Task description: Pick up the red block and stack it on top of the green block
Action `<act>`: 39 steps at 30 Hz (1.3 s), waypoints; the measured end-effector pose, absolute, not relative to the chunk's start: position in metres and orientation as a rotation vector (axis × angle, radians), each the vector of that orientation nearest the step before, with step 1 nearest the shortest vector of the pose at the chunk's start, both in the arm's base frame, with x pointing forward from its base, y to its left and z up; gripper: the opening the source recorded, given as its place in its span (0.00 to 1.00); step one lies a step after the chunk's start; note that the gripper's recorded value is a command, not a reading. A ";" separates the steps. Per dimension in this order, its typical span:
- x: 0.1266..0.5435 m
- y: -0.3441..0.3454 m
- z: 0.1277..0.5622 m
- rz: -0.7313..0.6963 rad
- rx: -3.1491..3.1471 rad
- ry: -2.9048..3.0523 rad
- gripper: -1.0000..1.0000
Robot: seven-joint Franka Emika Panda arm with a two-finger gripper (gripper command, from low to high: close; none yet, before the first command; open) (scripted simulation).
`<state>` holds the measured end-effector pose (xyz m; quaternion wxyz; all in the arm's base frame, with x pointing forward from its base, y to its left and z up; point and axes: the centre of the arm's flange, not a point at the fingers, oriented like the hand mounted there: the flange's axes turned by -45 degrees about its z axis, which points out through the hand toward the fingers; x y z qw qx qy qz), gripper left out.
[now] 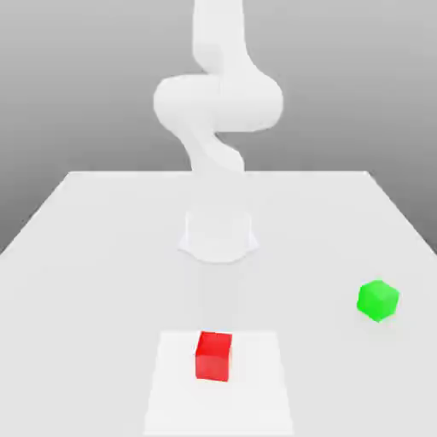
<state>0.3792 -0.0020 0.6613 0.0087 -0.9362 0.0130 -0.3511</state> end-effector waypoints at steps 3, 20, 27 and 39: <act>0.415 -0.004 0.587 -0.920 -2.972 0.069 0.50; 0.389 -0.007 0.209 -0.022 -3.132 0.226 0.50; 0.385 -0.006 0.149 0.000 -3.134 0.228 0.00; 0.385 -0.006 0.199 -0.001 -3.133 0.229 0.00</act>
